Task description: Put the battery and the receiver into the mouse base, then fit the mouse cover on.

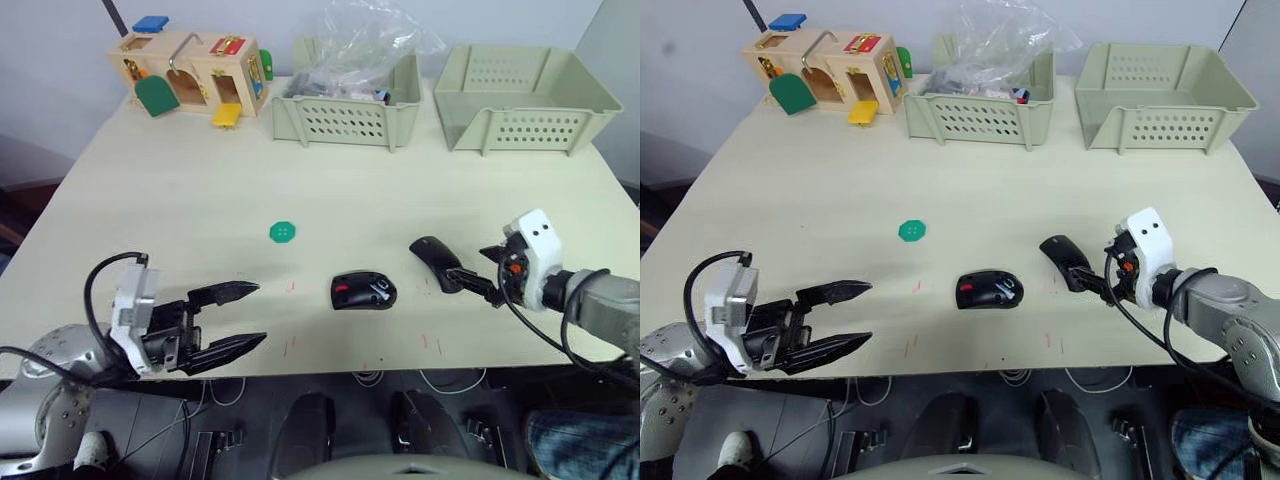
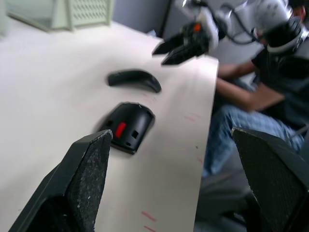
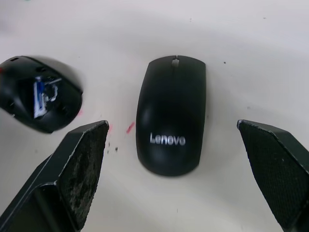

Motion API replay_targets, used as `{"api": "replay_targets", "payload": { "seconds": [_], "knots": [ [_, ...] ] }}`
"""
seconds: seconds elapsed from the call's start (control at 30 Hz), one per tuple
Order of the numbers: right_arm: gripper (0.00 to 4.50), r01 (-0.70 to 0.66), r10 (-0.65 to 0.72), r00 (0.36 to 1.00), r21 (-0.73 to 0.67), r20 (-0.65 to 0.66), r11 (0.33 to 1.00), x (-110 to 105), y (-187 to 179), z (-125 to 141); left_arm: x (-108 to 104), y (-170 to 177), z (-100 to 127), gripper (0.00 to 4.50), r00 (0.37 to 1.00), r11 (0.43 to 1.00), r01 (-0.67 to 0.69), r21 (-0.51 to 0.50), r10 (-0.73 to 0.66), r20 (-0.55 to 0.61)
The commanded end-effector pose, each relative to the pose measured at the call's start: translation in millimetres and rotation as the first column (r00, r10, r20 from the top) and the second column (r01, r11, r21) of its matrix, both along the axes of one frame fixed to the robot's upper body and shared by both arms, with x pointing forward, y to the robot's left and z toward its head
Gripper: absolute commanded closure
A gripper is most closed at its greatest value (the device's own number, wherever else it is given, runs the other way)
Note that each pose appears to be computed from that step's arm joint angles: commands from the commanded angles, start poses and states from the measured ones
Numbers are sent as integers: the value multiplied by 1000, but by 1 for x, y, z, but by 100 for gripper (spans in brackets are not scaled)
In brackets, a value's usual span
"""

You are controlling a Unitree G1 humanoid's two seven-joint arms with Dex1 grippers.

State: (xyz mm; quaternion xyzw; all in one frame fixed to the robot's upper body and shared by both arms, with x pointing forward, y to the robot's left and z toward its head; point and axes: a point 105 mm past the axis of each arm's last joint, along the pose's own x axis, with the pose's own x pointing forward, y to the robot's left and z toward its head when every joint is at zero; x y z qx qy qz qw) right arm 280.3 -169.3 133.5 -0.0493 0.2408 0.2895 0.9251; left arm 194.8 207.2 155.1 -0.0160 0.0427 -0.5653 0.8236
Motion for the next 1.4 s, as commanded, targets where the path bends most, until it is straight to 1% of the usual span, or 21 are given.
{"api": "replay_targets", "payload": {
  "seconds": [0.03,0.17,0.5,0.97,1.4],
  "knots": [
    [0,-7,7,1000,-5,-19,1000,1,3,0,-4,-2,12,28,998,1000,-15,-21,16,68],
    [0,5,-6,999,-24,-54,1000,6,6,-8,-5,-2,3,28,997,999,-49,-13,50,66],
    [0,24,-27,997,-39,-70,999,14,9,-18,-6,-11,-1,28,997,999,-54,-8,54,61],
    [0,38,-41,997,-47,-60,998,16,12,-23,-5,-12,-3,28,996,998,-61,3,61,58],
    [0,45,-49,997,-54,-61,997,13,10,-25,-4,-13,-6,28,996,998,-62,8,61,57]
  ]
}}
